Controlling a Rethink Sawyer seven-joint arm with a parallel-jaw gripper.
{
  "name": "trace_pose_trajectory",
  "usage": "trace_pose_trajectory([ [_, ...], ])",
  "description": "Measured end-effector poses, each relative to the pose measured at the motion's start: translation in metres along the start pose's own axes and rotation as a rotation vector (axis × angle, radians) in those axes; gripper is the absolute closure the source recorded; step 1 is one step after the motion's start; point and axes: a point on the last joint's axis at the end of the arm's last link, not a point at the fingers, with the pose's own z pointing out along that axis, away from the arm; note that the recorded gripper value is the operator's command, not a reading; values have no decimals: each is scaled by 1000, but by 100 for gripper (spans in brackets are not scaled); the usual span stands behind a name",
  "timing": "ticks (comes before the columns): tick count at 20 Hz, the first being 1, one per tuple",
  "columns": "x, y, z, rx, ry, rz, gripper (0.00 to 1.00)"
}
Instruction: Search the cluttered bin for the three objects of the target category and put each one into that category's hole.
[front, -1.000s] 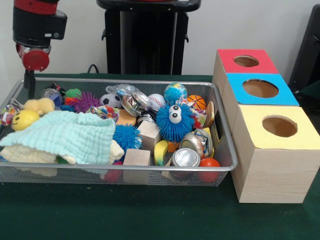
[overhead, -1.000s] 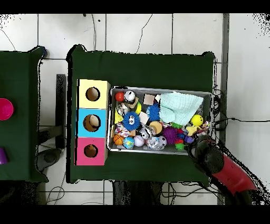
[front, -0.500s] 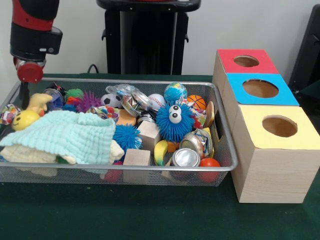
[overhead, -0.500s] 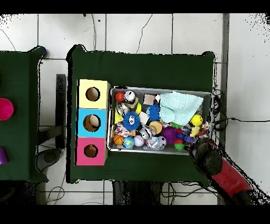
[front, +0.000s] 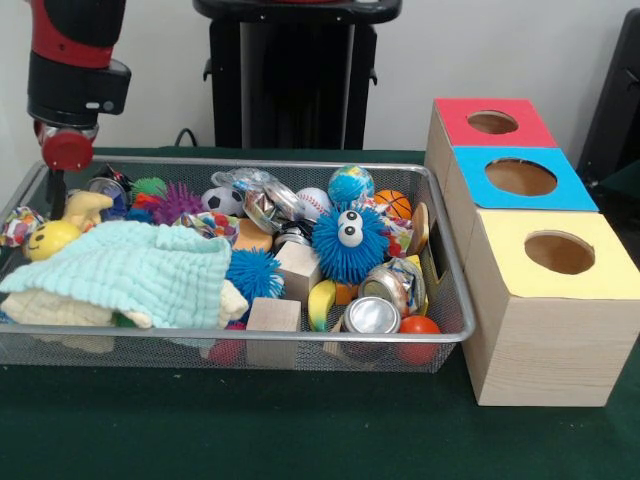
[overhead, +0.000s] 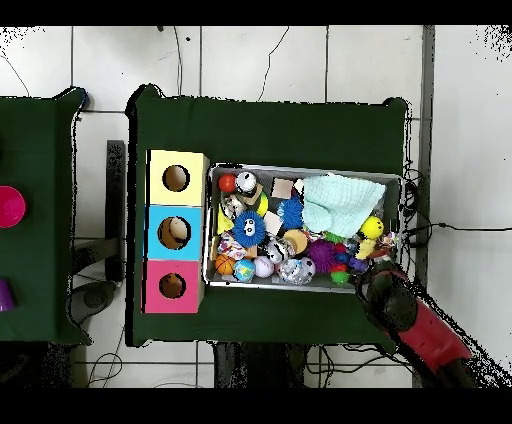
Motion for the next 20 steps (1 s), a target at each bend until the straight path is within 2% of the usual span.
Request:
trace_pose_trajectory([
  [8, 8, 11, -13, -3, 5, -1, 0],
  [12, 10, 34, -30, -4, 8, -14, 0],
  [17, 21, 67, -57, -1, 35, -44, 0],
  [20, 23, 79, -67, -6, 41, -52, 0],
])
